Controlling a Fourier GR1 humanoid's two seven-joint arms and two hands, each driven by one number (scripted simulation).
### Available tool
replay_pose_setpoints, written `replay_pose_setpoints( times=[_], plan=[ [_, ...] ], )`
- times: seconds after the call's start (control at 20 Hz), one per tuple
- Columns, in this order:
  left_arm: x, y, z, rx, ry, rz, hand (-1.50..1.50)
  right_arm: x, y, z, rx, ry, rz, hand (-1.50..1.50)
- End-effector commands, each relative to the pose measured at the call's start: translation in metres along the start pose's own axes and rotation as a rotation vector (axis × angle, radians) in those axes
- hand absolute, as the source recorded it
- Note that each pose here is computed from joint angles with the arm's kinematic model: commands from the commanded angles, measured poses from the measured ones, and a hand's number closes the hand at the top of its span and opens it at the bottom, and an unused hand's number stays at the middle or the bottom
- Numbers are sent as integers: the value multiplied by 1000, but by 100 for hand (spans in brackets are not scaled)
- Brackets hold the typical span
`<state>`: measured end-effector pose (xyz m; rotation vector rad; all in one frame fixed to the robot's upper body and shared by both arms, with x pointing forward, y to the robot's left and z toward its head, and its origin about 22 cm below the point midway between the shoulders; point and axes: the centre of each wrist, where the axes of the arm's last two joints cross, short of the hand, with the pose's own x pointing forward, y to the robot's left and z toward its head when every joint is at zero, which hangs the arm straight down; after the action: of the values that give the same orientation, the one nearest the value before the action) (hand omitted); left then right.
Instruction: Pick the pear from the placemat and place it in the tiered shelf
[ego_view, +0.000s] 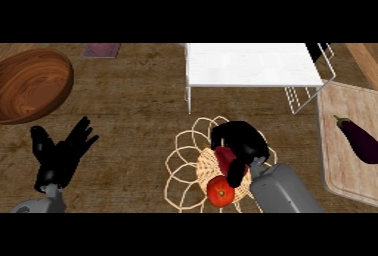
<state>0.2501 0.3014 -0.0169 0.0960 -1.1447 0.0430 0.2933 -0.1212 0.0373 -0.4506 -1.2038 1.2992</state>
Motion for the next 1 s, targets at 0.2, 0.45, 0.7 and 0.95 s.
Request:
replay_pose_setpoints(
  times=[0.2, 0.45, 0.7, 0.95],
  plan=[
    [-12, 6, -4, -8, 35, 4, 0, 66, 1, 1, -110, 62, -159, 150],
    [-25, -4, 9, -3, 37, -8, 0, 111, -25, 47, -336, -55, -227, 150],
    [0, -1, -6, 11, 35, 10, 0, 143, -72, 100, -559, -44, -210, 150],
    [-15, -5, 7, 19, 36, -5, 0, 159, -131, 137, -671, 15, -204, 150]
  ],
)
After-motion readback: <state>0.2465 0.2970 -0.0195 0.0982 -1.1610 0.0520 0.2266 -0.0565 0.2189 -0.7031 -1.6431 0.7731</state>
